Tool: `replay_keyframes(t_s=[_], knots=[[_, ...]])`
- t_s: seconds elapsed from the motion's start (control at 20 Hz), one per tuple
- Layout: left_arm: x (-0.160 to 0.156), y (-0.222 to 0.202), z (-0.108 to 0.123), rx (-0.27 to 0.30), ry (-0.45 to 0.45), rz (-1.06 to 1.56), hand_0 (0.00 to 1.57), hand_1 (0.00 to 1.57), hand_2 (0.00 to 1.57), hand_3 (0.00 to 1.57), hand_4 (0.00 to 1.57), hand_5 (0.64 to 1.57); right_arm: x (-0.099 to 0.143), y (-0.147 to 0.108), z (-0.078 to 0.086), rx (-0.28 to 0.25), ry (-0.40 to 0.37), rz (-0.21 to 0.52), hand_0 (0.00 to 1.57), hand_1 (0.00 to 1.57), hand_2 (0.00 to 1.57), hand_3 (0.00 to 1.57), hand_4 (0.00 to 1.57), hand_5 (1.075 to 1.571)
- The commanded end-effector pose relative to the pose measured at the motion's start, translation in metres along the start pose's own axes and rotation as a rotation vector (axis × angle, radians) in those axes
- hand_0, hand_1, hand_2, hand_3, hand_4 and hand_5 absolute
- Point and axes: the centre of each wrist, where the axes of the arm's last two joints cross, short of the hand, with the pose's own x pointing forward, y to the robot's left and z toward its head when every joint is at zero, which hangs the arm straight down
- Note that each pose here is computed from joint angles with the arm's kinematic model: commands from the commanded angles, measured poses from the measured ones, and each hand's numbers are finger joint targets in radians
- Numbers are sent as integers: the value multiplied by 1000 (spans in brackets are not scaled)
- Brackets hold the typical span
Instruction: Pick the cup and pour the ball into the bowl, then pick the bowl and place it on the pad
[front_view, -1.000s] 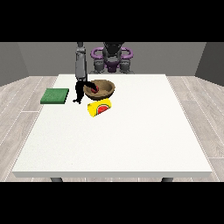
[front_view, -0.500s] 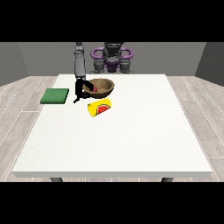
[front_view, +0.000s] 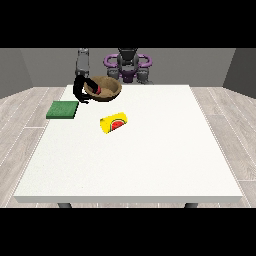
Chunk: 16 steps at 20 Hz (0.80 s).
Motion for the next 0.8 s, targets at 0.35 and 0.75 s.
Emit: replay_keyframes(t_s=[0.35, 0.75], knots=[[29, 48, 17, 72, -85, -52, 0, 0, 0, 0, 0, 1537, 26, -98, -19, -14, -57, 102, 1571, 1571, 1571, 1571, 1305, 1528], [24, 8, 1, 26, -129, -40, 0, 0, 0, 0, 0, 1535, 30, -155, -37, -70, -57, 40, 1571, 1571, 1571, 1571, 1297, 1534]])
